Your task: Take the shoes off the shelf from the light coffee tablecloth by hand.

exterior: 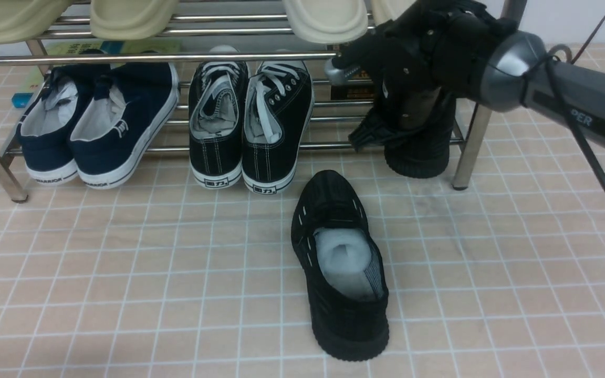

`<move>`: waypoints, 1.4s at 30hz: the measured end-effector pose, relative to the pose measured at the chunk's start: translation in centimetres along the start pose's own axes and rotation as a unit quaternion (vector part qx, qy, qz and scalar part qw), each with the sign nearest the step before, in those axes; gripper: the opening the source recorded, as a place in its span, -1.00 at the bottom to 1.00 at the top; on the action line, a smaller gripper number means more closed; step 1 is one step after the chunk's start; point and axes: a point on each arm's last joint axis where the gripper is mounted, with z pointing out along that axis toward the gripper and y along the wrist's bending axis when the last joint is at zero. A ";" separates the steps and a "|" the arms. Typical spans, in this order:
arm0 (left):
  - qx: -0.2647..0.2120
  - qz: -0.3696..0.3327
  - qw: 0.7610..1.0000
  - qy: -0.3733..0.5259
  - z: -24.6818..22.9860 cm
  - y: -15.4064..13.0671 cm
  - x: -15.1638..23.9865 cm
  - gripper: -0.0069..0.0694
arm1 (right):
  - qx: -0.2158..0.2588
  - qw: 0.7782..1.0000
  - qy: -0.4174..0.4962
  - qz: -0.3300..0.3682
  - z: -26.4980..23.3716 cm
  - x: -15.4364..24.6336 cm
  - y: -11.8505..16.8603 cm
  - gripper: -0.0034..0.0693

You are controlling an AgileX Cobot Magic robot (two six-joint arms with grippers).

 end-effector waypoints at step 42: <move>0.000 0.000 1.000 0.000 0.0 0.0 0.0 -0.19 | -0.187 0.964 0.186 0.016 -7.0 9.4 4.2 -0.88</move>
